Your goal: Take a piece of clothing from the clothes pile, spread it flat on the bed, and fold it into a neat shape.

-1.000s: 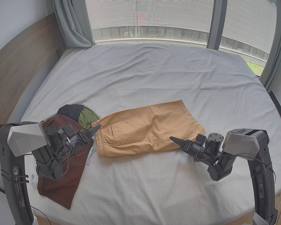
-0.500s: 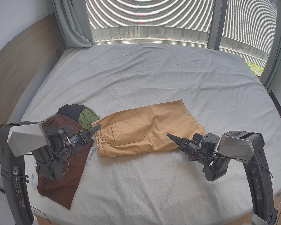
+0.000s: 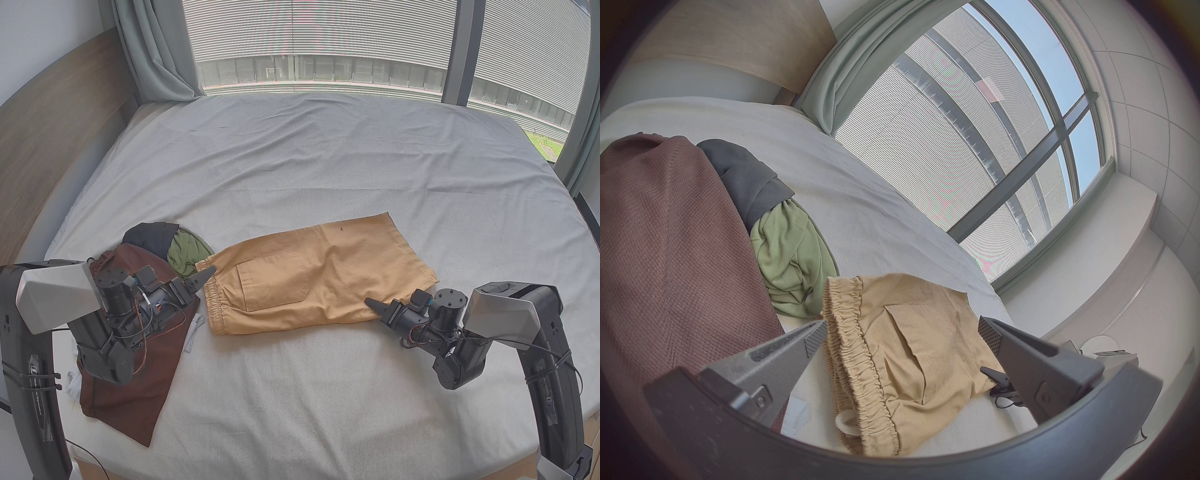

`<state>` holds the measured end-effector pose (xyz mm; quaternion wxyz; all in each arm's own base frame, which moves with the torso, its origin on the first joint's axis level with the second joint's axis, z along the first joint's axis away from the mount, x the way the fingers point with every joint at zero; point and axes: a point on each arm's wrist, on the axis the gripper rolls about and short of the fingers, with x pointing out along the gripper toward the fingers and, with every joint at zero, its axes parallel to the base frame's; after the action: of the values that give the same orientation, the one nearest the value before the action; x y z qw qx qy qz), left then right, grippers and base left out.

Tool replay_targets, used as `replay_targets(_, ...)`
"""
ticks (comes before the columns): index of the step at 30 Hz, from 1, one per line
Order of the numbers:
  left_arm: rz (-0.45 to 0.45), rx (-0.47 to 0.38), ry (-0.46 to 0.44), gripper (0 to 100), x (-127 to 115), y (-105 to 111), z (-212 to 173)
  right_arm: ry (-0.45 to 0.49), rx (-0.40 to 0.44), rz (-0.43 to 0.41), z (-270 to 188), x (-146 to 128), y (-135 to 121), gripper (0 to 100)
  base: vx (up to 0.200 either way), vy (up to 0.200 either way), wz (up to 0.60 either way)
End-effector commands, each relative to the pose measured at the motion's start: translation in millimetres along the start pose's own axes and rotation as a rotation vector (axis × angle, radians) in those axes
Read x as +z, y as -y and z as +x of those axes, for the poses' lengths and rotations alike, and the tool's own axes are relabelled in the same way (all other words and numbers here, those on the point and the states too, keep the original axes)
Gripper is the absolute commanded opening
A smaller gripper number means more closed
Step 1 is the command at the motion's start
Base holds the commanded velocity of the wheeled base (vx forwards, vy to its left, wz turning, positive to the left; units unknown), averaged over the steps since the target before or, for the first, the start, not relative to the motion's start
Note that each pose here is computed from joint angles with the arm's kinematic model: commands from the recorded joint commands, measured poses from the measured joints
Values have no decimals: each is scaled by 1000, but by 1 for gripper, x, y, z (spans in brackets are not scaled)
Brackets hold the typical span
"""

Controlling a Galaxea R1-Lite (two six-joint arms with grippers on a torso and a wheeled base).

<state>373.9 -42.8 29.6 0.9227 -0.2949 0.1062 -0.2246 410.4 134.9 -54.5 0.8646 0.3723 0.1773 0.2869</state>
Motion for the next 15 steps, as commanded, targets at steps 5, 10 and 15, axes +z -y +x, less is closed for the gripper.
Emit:
replay_targets(5,7,-49,-39,100,-1,1,-2,-41,-41,15,-20,-4,-9,0,0,0,0)
replay_targets(10,9,-65,-48,100,0,1,-4,-66,-59,16,-32,-5,-18,0,0,0,0)
replay_targets(15,9,-67,-37,100,5,2,-5,-97,-91,9,-45,-11,-18,0,0,0,0)
